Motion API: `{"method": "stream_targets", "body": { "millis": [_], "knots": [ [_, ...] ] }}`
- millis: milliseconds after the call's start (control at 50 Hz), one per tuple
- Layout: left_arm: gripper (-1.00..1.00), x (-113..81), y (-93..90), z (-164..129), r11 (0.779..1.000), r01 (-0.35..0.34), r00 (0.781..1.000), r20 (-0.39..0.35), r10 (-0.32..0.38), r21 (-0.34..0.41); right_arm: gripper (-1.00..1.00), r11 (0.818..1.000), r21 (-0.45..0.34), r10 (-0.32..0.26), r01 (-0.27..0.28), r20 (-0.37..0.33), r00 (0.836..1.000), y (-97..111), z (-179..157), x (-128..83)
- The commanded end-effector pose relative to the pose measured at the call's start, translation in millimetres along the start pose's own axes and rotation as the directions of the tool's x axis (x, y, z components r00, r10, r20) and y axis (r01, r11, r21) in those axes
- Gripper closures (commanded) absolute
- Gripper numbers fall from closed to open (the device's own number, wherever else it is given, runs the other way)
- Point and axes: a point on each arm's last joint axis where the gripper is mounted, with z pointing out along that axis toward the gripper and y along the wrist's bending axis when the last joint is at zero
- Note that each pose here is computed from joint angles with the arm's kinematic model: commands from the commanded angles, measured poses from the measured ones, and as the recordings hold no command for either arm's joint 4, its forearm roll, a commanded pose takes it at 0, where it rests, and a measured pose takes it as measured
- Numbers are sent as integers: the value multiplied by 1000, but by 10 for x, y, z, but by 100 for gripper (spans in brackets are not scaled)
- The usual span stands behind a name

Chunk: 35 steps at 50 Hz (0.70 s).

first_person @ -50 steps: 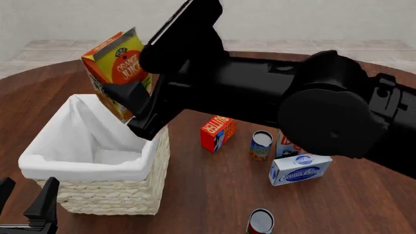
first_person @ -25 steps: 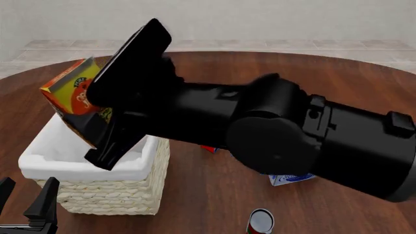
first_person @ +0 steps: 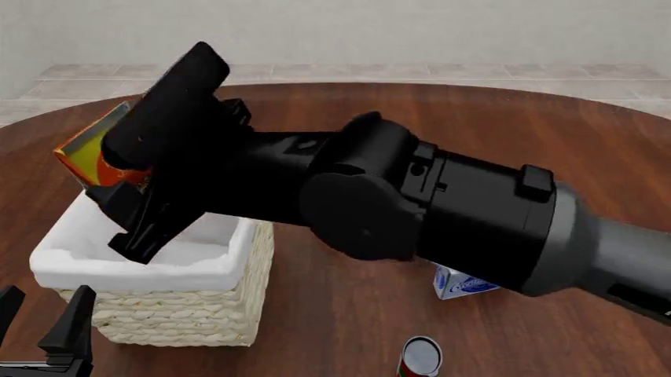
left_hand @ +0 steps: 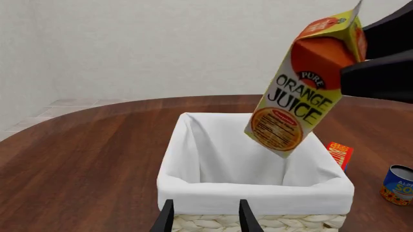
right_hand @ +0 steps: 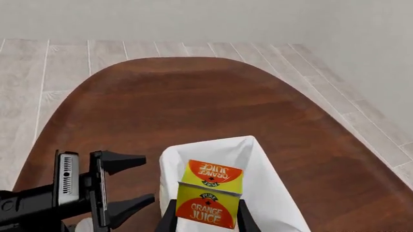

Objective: Pick up the orange juice, and put it in the basket.

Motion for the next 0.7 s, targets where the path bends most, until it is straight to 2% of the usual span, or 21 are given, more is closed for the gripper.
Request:
{"method": "stream_targets", "body": {
  "millis": [20,120,240,380,700],
  "knots": [
    [-100,0,0,0,1000,0,1000,0,0,0,100,1000,7,9,-9,-10,1000,-42,110,-62],
    [-100,0,0,0,1000,0,1000,0,0,0,100,999,-2,32,-32,-20,999,-13,156,-67],
    [-100,0,0,0,1000,0,1000,0,0,0,100,1000,-2,14,-14,-46,999,-28,251,-7],
    [-100,0,0,0,1000,-1,1000,1,1,-1,100,1000,-8,18,-18,-69,997,-9,333,48],
    [-100,-1,1,-1,1000,-2,1000,1,2,-2,100,999,18,31,-29,-124,992,-149,529,222]
  ]
}}
